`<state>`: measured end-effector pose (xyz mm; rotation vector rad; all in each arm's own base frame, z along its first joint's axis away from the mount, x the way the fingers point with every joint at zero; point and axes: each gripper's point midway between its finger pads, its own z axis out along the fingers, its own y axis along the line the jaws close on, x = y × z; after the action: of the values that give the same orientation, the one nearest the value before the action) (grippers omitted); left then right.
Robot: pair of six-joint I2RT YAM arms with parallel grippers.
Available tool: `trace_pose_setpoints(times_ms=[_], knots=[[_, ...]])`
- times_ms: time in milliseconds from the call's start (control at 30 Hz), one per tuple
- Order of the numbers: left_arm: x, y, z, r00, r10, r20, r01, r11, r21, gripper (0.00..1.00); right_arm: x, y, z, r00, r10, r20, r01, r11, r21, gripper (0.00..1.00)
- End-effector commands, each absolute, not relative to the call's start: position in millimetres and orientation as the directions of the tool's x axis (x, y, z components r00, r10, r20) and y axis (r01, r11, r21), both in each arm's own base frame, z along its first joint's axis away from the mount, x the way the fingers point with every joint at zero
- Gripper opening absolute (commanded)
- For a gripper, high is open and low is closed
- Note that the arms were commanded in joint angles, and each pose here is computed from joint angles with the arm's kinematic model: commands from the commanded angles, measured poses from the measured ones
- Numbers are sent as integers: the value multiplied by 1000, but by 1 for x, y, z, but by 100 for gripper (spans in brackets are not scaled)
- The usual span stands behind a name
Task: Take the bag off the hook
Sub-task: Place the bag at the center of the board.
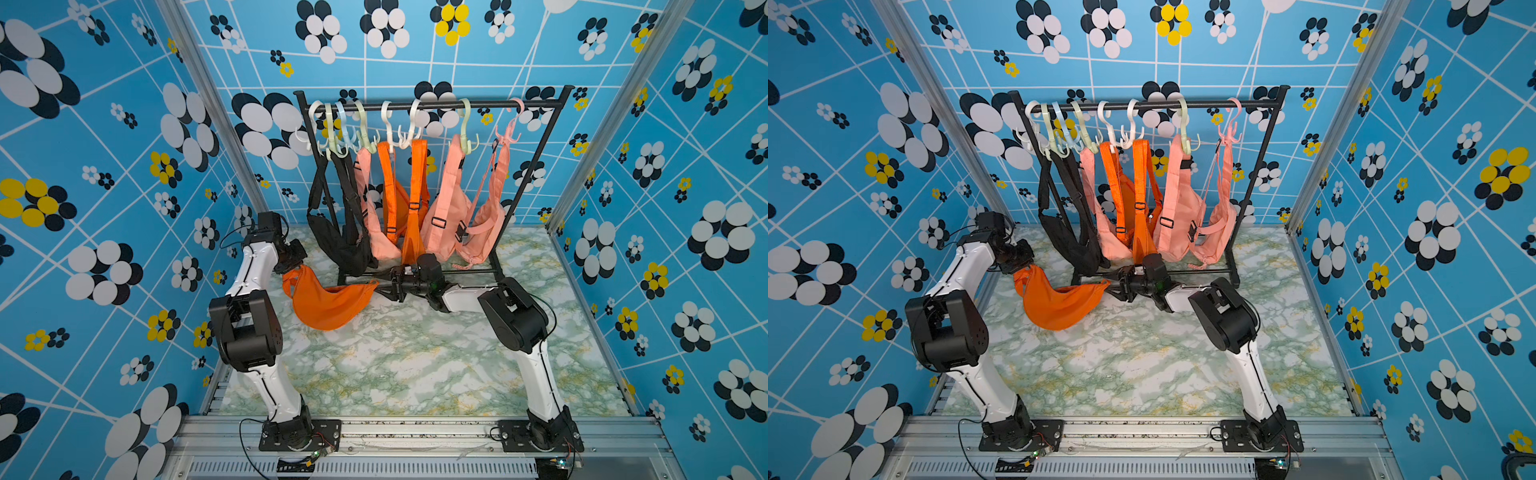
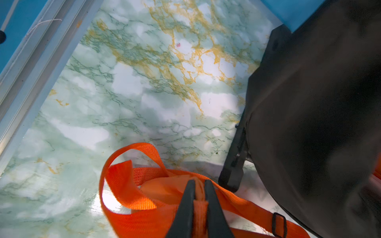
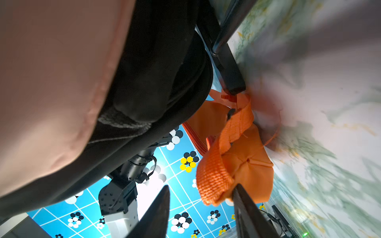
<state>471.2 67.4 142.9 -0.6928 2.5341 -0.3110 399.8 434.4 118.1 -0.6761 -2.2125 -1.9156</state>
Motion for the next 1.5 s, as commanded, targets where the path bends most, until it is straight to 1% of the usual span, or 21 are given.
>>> trace_pose_setpoints(times_ms=[0, 33, 100, 133, 200, 300, 433, 467, 567, 600, 633, 667, 733, 833, 867, 967, 1100, 1200, 1233, 1300, 1467], knots=[[482, 80, 147, -744, -520, -419, -427, 853, -301, 14, 385, 440, 135, -931, 180, 317, 341, 124, 932, 58], [485, 81, 147, -743, -521, -420, -429, 853, -299, 20, 384, 440, 134, -937, 180, 300, 326, 141, 935, 58], [489, 85, 149, -738, -525, -425, -439, 851, -289, 37, 380, 439, 124, -941, 187, 283, 317, 191, 929, 59], [490, 86, 150, -735, -528, -425, -445, 849, -285, 54, 378, 438, 118, -942, 191, 275, 314, 218, 924, 59], [492, 87, 154, -726, -532, -435, -449, 847, -285, 73, 376, 437, 109, -943, 196, 269, 313, 254, 915, 61], [490, 90, 160, -717, -533, -449, -456, 846, -275, 85, 376, 433, 117, -951, 210, 229, 283, 281, 917, 64], [484, 98, 172, -701, -522, -487, -470, 851, -235, 94, 376, 421, 104, -953, 242, 182, 270, 404, 874, 71], [481, 100, 176, -695, -518, -498, -475, 852, -223, 100, 376, 416, 101, -953, 257, 163, 265, 436, 860, 72], [474, 105, 189, -673, -515, -531, -488, 849, -205, 99, 380, 403, 102, -957, 281, 76, 219, 521, 825, 79], [473, 106, 185, -672, -519, -529, -495, 845, -199, 99, 381, 398, 103, -957, 286, 46, 203, 550, 810, 80], [468, 106, 200, -648, -519, -558, -496, 843, -208, 99, 383, 392, 107, -957, 289, -7, 172, 588, 791, 88], [464, 107, 206, -628, -524, -575, -503, 838, -213, 99, 384, 387, 110, -957, 285, -46, 147, 617, 773, 89], [458, 105, 220, -592, -529, -609, -499, 833, -239, 99, 388, 372, 118, -948, 281, -150, 90, 688, 720, 89], [449, 92, 246, -522, -537, -663, -443, 835, -327, 99, 388, 354, 139, -915, 232, -331, -28, 781, 624, 89], [447, 86, 256, -495, -537, -683, -410, 837, -362, 99, 388, 350, 149, -893, 204, -402, -79, 807, 585, 87], [435, 66, 278, -436, -549, -713, -322, 835, -446, 99, 385, 347, 179, -829, 120, -546, -204, 845, 494, 82], [423, 40, 295, -390, -577, -717, -192, 813, -550, 99, 382, 354, 228, -694, -24, -719, -383, 858, 341, 74], [416, 23, 302, -380, -595, -708, -99, 788, -608, 99, 382, 362, 259, -582, -103, -806, -484, 841, 242, 71], [414, 19, 305, -375, -598, -708, -77, 781, -620, 99, 386, 367, 282, -526, -103, -844, -517, 827, 221, 71], [413, 16, 311, -365, -596, -715, -40, 777, -628, 99, 389, 375, 300, -454, -141, -880, -576, 800, 169, 71], [416, 8, 316, -367, -605, -706, 14, 756, -655, 99, 412, 399, 326, -333, -213, -918, -632, 773, 50, 71]])
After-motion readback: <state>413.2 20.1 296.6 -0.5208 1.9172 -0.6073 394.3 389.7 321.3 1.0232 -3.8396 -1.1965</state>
